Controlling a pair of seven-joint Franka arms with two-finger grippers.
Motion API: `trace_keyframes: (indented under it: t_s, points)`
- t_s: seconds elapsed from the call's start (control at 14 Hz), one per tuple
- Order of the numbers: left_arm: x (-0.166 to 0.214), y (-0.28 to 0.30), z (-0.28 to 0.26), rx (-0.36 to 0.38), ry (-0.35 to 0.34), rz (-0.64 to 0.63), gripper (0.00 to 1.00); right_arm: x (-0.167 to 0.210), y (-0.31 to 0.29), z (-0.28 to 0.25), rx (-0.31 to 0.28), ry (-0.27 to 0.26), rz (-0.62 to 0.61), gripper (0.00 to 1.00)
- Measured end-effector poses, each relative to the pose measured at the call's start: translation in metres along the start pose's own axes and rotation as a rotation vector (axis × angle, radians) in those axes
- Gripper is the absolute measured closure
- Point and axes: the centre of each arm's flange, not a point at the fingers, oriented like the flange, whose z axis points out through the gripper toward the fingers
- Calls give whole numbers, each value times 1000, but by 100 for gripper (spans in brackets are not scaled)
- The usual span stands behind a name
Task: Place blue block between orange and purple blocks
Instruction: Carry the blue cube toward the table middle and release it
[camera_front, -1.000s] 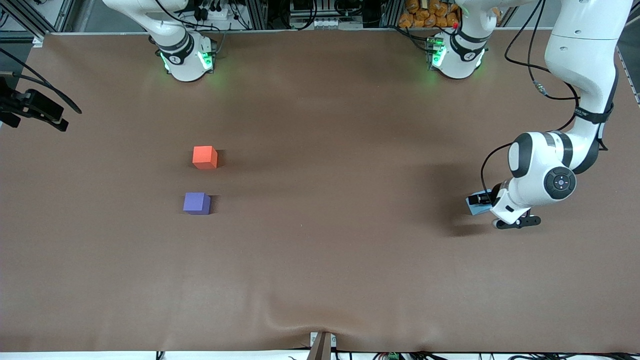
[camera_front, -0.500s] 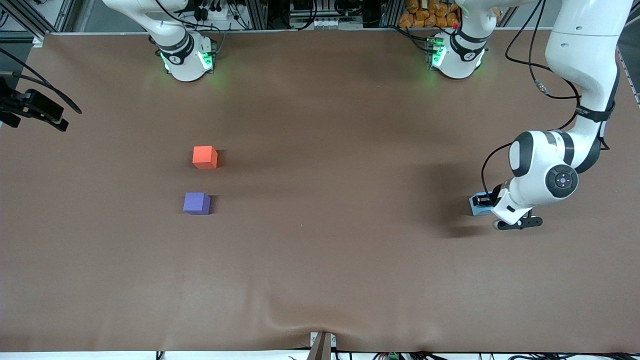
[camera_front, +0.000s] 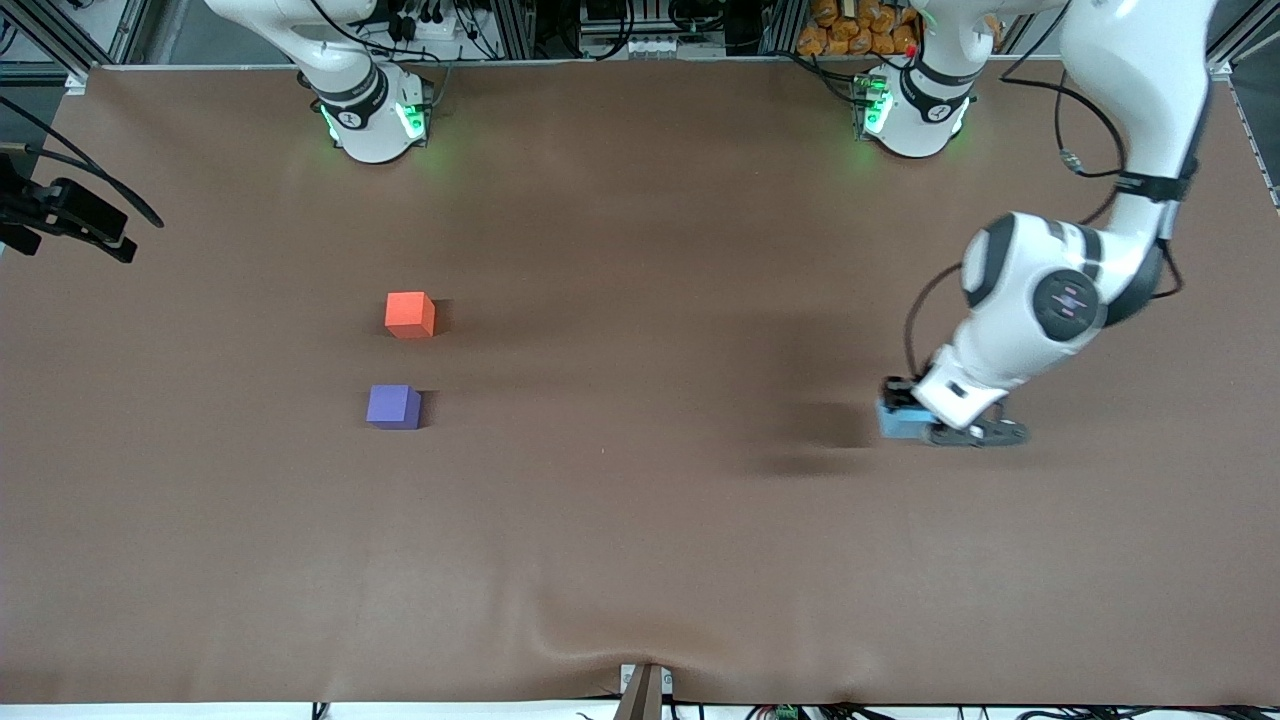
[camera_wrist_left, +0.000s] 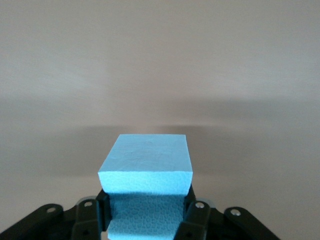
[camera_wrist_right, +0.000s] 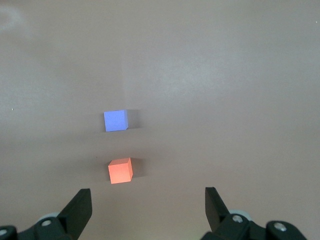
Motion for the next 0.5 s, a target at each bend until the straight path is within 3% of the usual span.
trace_keyframes:
  t_s: [0.5]
  points:
    - [-105, 199, 13, -49, -54, -89, 46, 0, 0, 0, 0, 0, 0, 0]
